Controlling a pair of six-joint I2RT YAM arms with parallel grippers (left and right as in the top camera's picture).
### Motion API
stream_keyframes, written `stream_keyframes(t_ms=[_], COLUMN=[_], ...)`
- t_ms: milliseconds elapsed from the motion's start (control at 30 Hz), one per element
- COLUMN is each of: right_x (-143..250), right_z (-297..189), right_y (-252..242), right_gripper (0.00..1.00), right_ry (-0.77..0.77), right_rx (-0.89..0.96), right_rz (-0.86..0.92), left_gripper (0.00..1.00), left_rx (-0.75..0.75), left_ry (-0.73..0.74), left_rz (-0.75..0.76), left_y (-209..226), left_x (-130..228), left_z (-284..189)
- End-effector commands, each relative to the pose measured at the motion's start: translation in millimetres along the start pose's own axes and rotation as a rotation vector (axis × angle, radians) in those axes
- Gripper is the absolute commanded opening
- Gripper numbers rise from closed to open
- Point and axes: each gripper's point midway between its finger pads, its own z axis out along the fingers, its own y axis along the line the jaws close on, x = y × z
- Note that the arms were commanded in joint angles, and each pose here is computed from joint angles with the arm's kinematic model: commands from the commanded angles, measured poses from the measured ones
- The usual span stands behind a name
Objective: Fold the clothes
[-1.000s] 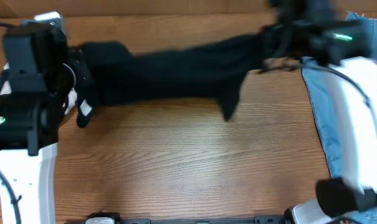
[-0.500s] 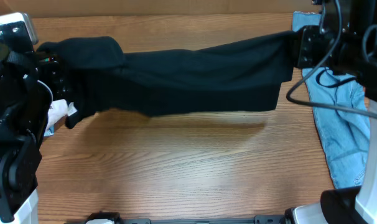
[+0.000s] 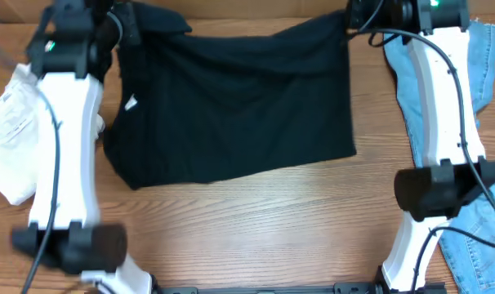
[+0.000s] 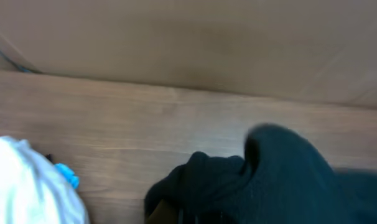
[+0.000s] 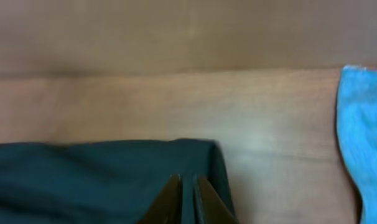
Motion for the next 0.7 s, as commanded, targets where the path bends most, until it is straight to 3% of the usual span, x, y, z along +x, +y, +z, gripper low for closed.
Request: stream_keyframes(t_ms=[0,167,300,467,600,667], right_x=[-55.8,-71.3,-37.6,13.0,34.5,40.8], right_z=[-67.5,-122.0,-122.0,-103.2,-94.6,-94.4], right_y=[-1.3,-17.7,-25.0,-6.5,14.7,21.2], right_gripper=[0.12,0.12,0.12,0.17,0.47,0.52], right_ry=[-0.219,-0.286,-0.150,0.071,0.163,0.187], right_rx=[-0.010,0.026,0.035,-0.036,-0.091,-0.098], right_rz=[0.041,0.061,0.102,0.104,0.051,0.045], left_gripper=[0.04,0.04,0.04,0.04,0.04,0.04], left_rx=[0.003,-0.022,0.069,0.256,0.379,0.441], left_ry=[-0.214,-0.356,-0.320,-0.235,-0.284,-0.315], left_rz=[-0.002,-0.014,0.006,0.054,0.138,0.198], left_y=[11.1,28.6,12.0,-39.2,-99.5,-131.7], left_x=[-74.9,-115.3,-106.5,-85.2,-87.5,-86.4], left_z=[-52.5,-115.1,-126.7,-122.3,-138.9,-150.7])
